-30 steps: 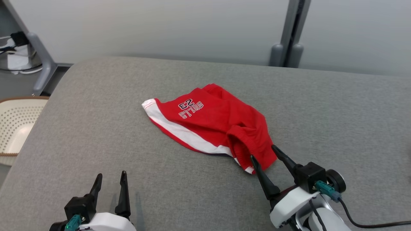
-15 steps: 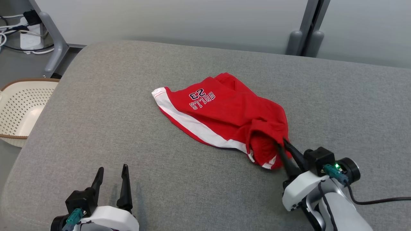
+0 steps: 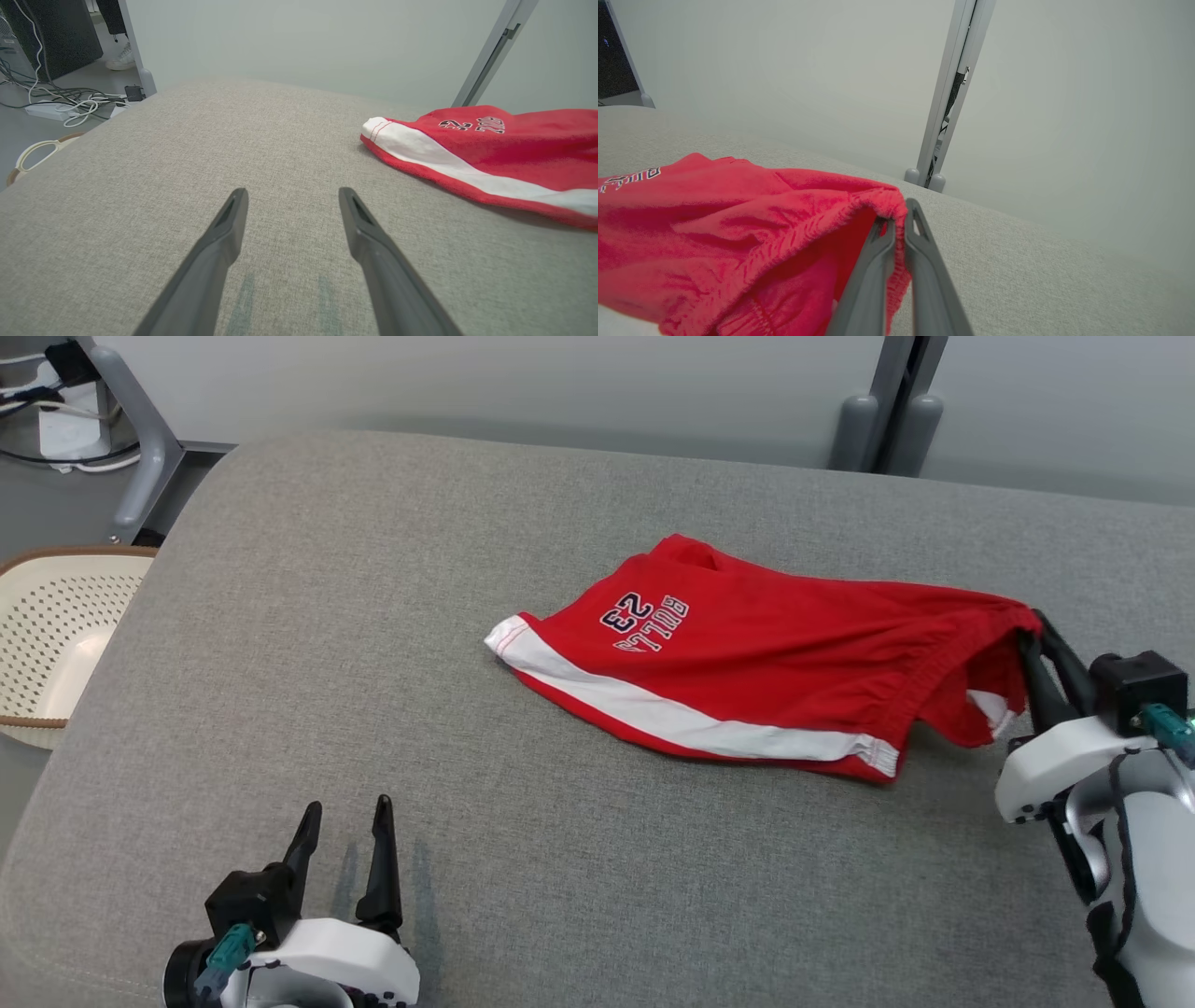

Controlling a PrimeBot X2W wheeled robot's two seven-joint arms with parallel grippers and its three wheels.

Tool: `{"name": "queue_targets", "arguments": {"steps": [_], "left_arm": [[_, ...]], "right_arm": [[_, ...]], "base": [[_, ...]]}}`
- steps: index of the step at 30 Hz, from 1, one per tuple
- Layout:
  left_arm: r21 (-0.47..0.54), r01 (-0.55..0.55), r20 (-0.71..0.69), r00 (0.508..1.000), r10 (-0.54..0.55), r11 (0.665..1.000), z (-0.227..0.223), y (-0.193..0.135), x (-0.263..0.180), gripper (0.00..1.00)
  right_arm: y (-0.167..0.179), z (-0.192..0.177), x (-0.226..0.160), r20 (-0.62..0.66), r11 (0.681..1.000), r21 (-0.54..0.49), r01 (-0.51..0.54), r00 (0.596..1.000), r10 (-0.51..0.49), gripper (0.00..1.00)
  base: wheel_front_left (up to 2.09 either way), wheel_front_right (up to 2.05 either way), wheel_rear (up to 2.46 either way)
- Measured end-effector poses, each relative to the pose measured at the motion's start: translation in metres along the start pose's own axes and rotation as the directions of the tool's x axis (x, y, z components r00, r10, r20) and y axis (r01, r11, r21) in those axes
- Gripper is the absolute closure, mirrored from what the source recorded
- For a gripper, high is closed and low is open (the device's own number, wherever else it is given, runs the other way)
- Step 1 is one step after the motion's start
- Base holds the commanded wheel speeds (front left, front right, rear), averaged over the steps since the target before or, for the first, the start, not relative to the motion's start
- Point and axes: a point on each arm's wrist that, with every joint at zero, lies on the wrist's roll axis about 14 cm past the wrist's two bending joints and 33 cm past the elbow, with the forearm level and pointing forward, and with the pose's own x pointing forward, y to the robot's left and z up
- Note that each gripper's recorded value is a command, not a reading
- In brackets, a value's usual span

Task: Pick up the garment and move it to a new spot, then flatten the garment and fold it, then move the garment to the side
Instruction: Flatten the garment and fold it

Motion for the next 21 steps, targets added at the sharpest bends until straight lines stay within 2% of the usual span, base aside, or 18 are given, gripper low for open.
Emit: {"name": "queue_targets", "arguments": {"steps": [10,14,15,16,17,18,21], "left_arm": [[0.017,0.014,-0.021,1.0,-0.013,1.0,-0.004,-0.002,0.01,0.0],[0.027,0.011,-0.028,1.0,-0.011,1.0,-0.005,-0.001,0.013,0.0],[0.029,0.008,-0.031,1.0,-0.007,1.0,-0.006,0.0,0.014,0.0],[0.03,0.005,-0.034,0.999,-0.004,1.0,-0.007,0.001,0.013,0.0],[0.03,0.001,-0.038,0.999,0.0,1.0,-0.008,0.002,0.013,0.0],[0.031,-0.005,-0.038,0.999,0.006,1.0,-0.008,0.004,0.012,0.0],[0.029,-0.008,-0.037,0.999,0.009,1.0,-0.008,0.004,0.013,0.0]], "right_arm": [[-0.043,-0.03,0.03,-0.127,0.987,-0.16,0.015,0.991,-0.036,1.0],[-0.056,-0.03,0.049,-0.14,0.982,-0.184,0.032,0.988,-0.058,1.0],[-0.055,-0.031,0.054,-0.141,0.982,-0.186,0.029,0.988,-0.056,0.84],[-0.053,-0.031,0.058,-0.143,0.983,-0.183,0.026,0.988,-0.053,0.57],[-0.049,-0.034,0.06,-0.154,0.983,-0.18,0.017,0.987,-0.045,0.04],[-0.045,-0.039,0.06,-0.17,0.985,-0.172,0.009,0.985,-0.038,0.0],[-0.043,-0.038,0.059,-0.168,0.987,-0.16,0.013,0.985,-0.04,0.0]], "base": [[0.0,0.0,0.0],[0.0,0.0,0.0],[0.0,0.0,0.0],[0.0,0.0,0.0],[0.0,0.0,0.0],[0.0,0.0,0.0],[0.0,0.0,0.0]]}}
